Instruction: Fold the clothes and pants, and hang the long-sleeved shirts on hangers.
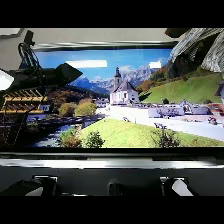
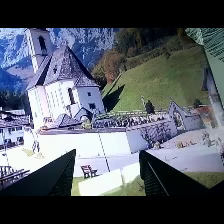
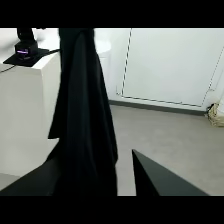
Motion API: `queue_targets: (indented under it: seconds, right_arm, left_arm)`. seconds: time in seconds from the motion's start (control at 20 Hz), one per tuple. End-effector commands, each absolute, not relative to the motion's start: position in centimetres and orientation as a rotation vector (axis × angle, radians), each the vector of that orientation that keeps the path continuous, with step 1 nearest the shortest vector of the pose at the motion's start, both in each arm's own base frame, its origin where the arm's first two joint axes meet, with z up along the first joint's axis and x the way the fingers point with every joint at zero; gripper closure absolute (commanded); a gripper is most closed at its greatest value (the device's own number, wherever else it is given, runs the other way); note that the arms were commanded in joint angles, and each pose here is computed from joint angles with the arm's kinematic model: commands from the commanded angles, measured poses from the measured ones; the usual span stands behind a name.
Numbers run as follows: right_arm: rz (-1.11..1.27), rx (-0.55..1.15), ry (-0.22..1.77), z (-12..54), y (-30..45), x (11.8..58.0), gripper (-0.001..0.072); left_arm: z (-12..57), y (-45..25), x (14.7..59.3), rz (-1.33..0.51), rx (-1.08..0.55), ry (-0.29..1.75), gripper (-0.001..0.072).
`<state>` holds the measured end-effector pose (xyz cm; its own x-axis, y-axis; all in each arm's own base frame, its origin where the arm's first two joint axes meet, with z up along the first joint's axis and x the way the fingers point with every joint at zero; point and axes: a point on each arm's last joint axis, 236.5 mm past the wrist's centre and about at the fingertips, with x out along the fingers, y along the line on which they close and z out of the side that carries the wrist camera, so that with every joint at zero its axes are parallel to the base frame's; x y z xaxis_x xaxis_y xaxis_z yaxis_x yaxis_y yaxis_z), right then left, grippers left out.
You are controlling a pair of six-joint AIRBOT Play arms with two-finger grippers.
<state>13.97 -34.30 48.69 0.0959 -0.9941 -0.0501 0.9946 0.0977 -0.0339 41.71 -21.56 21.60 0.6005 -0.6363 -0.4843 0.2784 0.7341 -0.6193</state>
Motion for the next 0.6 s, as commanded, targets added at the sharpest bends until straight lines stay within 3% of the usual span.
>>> queue_targets:
  seconds: [0.0, 0.15, 0.25, 0.3, 0.4, 0.45, 0.55]
  right_arm:
    - [-1.5, -0.005, -0.013, 51.2, -31.8, 10.5, 0.0275]
    - [-1.438, -0.085, -0.312, 58.1, -27.3, 7.3, 0.0278]
    - [-1.248, 0.0, -0.539, 61.3, -24.6, 8.7, 0.0323]
    - [-1.117, 0.089, -0.567, 61.2, -24.1, 11.2, 0.0334]
    - [-0.763, 0.227, -0.389, 57.9, -21.9, 21.5, 0.0415]
    - [-0.567, 0.287, -0.281, 55.6, -19.6, 27.0, 0.0418]
    - [-0.195, 0.354, -0.058, 50.5, -12.6, 36.7, 0.0489]
  left_arm:
    - [22.4, -21.1, 41.5, -0.556, -0.518, 0.733, 0.0233]
    - [24.0, -18.3, 41.5, -0.49, -0.5, 0.677, 0.0234]
    - [24.7, -16.0, 41.7, -0.416, -0.493, 0.649, 0.0236]
    - [24.8, -15.1, 41.7, -0.393, -0.468, 0.635, 0.0239]
    - [24.7, -14.2, 41.9, -0.364, -0.429, 0.627, 0.0259]
    - [24.6, -14.2, 41.9, -0.363, -0.428, 0.627, 0.0304]
    - [24.6, -14.1, 41.9, -0.365, -0.42, 0.626, 0.064]
